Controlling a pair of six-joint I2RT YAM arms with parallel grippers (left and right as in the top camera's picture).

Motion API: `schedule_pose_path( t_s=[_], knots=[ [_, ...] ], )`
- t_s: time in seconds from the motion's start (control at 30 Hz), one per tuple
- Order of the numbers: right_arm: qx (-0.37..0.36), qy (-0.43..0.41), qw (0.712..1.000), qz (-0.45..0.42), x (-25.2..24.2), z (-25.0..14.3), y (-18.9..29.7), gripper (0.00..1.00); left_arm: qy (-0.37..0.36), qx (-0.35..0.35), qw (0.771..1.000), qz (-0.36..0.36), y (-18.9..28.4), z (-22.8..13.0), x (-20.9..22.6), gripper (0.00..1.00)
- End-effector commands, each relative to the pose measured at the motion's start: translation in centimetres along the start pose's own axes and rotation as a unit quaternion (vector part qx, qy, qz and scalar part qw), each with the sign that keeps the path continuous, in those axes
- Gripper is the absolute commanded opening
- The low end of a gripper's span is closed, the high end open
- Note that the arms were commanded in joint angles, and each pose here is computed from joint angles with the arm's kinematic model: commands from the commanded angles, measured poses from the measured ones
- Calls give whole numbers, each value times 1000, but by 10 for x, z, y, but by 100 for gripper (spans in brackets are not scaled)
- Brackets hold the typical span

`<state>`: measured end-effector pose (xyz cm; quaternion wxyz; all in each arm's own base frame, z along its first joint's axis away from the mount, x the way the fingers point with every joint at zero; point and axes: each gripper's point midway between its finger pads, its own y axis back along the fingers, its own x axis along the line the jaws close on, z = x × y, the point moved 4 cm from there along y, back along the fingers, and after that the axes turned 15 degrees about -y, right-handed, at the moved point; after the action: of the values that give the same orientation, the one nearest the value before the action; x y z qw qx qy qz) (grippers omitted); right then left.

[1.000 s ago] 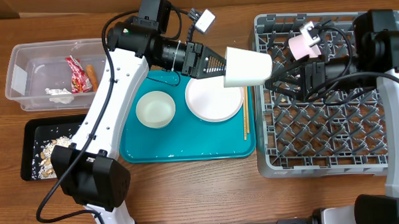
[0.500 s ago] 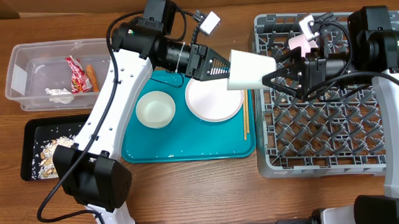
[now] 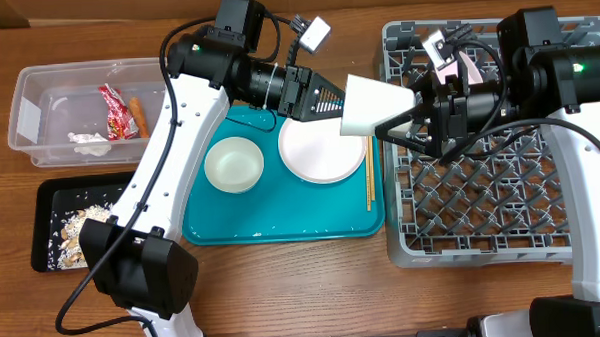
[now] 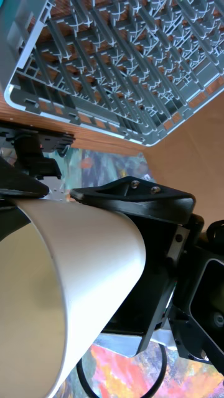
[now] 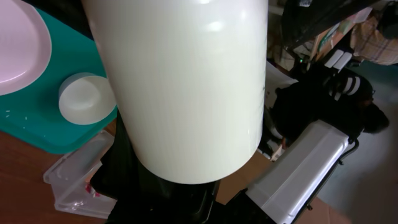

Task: Sort waste into correct bins and load items into the dishwasher
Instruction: 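Lift the white cup and pass it to the right gripper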

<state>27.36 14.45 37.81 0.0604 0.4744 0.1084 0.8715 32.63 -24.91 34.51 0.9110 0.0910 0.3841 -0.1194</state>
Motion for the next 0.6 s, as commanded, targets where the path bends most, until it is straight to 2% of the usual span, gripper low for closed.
schedule_pose_path(
  t_s=[0.0, 0.17, 0.27, 0.3, 0.33, 0.37, 0.57],
  knots=[
    [-7, 33, 999, 18, 13, 2, -2, 80, -22, 1, 1000, 1, 0, 4, -8, 4],
    [-8, 37, 999, 17, 12, 3, -2, 67, -20, 5, 1000, 13, 0, 3, -5, 4],
    [-9, 41, 999, 15, 11, 4, -1, 64, -19, 6, 1000, 16, 0, 2, -4, 5],
    [-10, 43, 999, 14, 11, 4, -1, 62, -20, 6, 1000, 16, 0, 2, -4, 7],
    [-9, 44, 999, 12, 10, 4, -1, 61, -19, 6, 1000, 18, 0, 2, -4, 17],
    [-9, 46, 999, 8, 9, 5, -1, 59, -19, 9, 999, 25, 0, 2, -2, 23],
    [-2, 45, 999, -20, 2, 3, 0, 56, -3, 25, 997, 74, 2, -4, 11, 37]
  ],
)
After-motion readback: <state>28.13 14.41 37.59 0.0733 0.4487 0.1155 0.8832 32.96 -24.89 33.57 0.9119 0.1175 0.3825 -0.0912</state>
